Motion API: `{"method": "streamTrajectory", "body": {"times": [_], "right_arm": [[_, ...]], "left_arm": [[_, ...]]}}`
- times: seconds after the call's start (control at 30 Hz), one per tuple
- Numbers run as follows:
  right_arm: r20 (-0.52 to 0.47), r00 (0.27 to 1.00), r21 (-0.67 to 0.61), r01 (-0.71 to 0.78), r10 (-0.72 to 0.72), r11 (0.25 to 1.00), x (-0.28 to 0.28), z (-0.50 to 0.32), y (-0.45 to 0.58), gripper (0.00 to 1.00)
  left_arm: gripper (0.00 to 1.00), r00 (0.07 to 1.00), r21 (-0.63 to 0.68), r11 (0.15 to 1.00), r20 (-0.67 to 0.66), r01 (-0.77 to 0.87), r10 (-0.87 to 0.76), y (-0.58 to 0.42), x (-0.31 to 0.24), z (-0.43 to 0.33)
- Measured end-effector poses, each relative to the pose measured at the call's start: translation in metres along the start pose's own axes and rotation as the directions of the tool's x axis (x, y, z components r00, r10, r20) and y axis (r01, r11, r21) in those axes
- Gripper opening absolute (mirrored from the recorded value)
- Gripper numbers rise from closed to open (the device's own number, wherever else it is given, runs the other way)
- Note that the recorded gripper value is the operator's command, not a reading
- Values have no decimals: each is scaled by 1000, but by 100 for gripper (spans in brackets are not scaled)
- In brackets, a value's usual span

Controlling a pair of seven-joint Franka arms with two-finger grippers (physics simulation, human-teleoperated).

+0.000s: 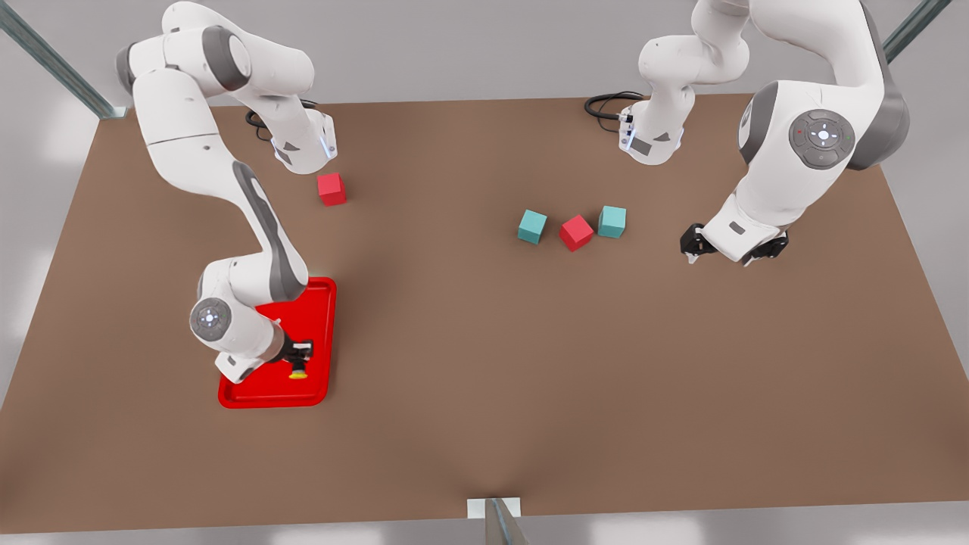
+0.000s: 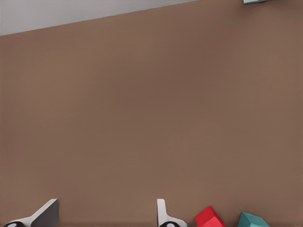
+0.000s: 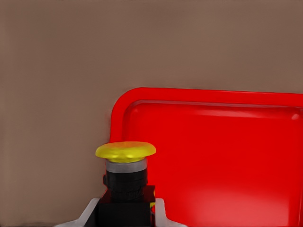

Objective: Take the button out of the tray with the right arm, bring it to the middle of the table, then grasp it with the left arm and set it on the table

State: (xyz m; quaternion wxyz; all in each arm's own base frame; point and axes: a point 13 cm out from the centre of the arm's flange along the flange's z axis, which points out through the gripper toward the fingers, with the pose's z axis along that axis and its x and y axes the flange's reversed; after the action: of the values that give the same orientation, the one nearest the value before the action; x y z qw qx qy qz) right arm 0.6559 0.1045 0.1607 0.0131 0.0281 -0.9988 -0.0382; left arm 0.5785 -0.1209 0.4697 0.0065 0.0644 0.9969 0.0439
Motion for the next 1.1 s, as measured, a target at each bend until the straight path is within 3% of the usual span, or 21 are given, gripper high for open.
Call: {"method": "streamTrajectory", "body": {"times": [0.27, 0.43, 0.8, 1.1], "right_arm": [[-11, 987, -70, 159, -160, 985, 22, -45, 198, 44], [-32, 982, -112, 183, -188, 977, 46, -17, 331, 44], [64, 996, -140, -45, 55, 989, 16, 40, 461, 47], [55, 969, -182, -229, 242, 956, 36, 80, 505, 53]], "left_arm": [[100, 1000, 0, 1000, -4, 0, 0, 0, 1, 0], [100, 1000, -1, 1000, -6, -1, 1, -1, 1, 1], [100, 1000, -1, 1000, -9, 0, 0, -1, 2, 2], [100, 1000, 0, 1000, -9, 0, 0, -1, 1, 2]]}}
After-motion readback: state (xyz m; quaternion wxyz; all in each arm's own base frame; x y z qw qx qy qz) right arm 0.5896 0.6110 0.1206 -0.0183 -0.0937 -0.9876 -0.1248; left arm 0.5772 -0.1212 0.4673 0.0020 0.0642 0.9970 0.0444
